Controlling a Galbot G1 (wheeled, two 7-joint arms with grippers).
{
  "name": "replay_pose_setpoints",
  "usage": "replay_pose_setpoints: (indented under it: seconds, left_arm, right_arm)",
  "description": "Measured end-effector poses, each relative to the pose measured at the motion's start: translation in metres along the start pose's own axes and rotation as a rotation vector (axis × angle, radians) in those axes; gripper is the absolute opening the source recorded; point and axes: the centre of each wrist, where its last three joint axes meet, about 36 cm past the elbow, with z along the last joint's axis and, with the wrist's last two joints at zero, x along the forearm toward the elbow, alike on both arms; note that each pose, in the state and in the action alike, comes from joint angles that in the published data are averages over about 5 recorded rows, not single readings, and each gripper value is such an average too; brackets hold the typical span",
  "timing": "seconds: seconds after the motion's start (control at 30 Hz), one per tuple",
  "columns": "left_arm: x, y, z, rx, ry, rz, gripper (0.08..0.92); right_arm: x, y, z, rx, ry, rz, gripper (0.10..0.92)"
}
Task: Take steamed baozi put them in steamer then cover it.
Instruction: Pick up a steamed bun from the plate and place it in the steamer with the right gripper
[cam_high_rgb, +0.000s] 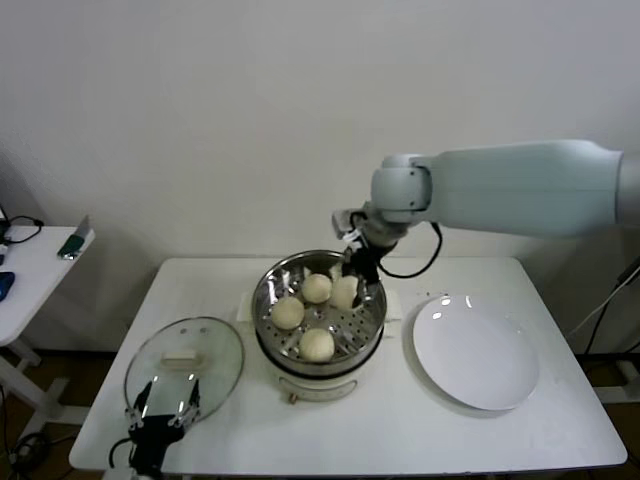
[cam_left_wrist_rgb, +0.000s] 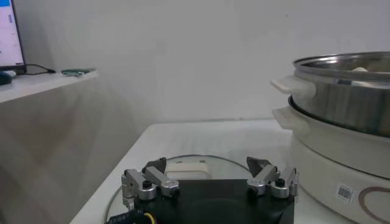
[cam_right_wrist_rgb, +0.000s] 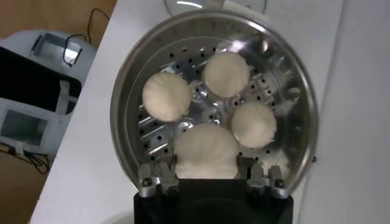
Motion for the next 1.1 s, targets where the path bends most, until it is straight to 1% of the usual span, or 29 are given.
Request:
replay_pose_setpoints:
  seconds: [0.3, 0.6, 0.7, 0.87, 0.93, 1.1]
  left_arm:
    - [-0.002, 0.001, 0.0, 0.005, -0.003, -0.005, 0.823]
    - [-0.003, 0.002, 0.001, 0.011, -0.002, -0.008, 0.823]
    - [-0.003, 0.002, 0.001, 0.013, -0.002, -0.007, 0.823]
    - [-0.002, 0.002, -0.002, 0.016, -0.003, 0.006, 0.823]
    - [-0.002, 0.002, -0.003, 0.016, -0.006, 0.011, 0.823]
    - [-0.003, 0.002, -0.006, 0.016, -0.01, 0.017, 0.823]
  right_arm:
    - [-0.031, -0.002, 0.0, 0.012, 0.041, -0.007, 0.662]
    - [-0.049, -0.005, 0.007, 0.014, 0.063, -0.008, 0.662]
    - [-0.054, -0.005, 0.009, 0.015, 0.058, -0.007, 0.694]
    - [-0.055, -0.008, 0.011, 0.011, 0.038, 0.005, 0.804]
    - [-0.052, -0.009, 0.012, 0.008, 0.026, 0.01, 0.818]
    - [-0.033, -0.017, 0.018, -0.013, -0.019, 0.036, 0.822]
